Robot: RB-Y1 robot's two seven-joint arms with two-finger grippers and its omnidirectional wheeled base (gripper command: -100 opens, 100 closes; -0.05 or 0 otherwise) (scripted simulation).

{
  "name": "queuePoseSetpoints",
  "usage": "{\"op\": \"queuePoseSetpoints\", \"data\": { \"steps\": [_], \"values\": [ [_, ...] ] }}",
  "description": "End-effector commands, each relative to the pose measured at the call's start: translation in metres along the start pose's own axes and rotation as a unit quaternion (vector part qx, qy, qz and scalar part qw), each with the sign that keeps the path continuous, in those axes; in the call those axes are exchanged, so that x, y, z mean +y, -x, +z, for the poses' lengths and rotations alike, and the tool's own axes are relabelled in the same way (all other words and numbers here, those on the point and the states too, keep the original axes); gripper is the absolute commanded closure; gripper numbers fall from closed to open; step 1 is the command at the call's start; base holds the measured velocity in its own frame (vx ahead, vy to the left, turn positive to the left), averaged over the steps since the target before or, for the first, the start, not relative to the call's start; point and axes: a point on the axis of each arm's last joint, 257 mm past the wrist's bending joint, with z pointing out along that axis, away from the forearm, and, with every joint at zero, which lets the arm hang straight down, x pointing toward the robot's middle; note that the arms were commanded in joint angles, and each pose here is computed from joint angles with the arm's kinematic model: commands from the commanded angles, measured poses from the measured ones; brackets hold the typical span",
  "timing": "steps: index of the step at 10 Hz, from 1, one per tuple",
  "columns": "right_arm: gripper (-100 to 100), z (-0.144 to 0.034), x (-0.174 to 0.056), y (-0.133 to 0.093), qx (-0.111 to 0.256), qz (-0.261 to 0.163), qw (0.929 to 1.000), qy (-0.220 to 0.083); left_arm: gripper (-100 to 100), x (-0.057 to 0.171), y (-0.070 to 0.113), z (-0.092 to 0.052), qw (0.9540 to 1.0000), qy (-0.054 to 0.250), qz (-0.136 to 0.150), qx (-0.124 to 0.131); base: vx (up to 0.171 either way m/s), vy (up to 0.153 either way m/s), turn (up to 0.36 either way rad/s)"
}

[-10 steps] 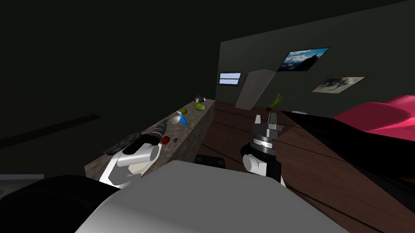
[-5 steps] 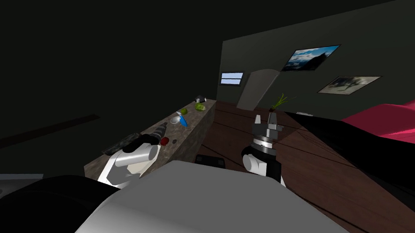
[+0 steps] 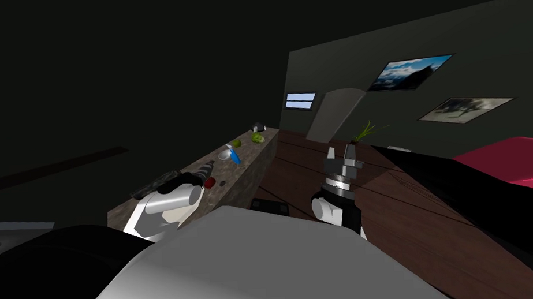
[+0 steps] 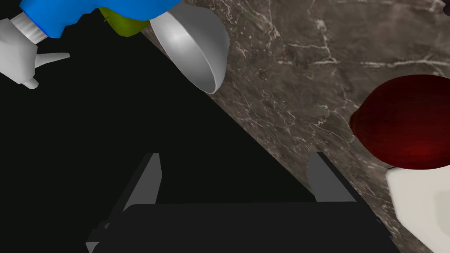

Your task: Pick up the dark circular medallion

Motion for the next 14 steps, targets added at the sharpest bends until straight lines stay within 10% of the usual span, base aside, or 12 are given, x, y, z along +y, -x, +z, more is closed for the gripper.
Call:
{"op": "queuePoseSetpoints", "data": {
  "steps": [1, 14],
  "values": [
    [0, 0.000, 0.000, 0.000, 0.000, 0.000, 1.0000, 0.000, -100, 0.012, -0.001, 0.001, 0.9997, 0.023, -0.001, 0.007, 0.057, -0.012, 0.108],
    [0, 0.000, 0.000, 0.000, 0.000, 0.000, 1.0000, 0.000, -100, 0.088, -0.021, -0.010, 0.9830, 0.171, -0.009, 0.066, 0.055, -0.026, 0.062]
  ]
}}
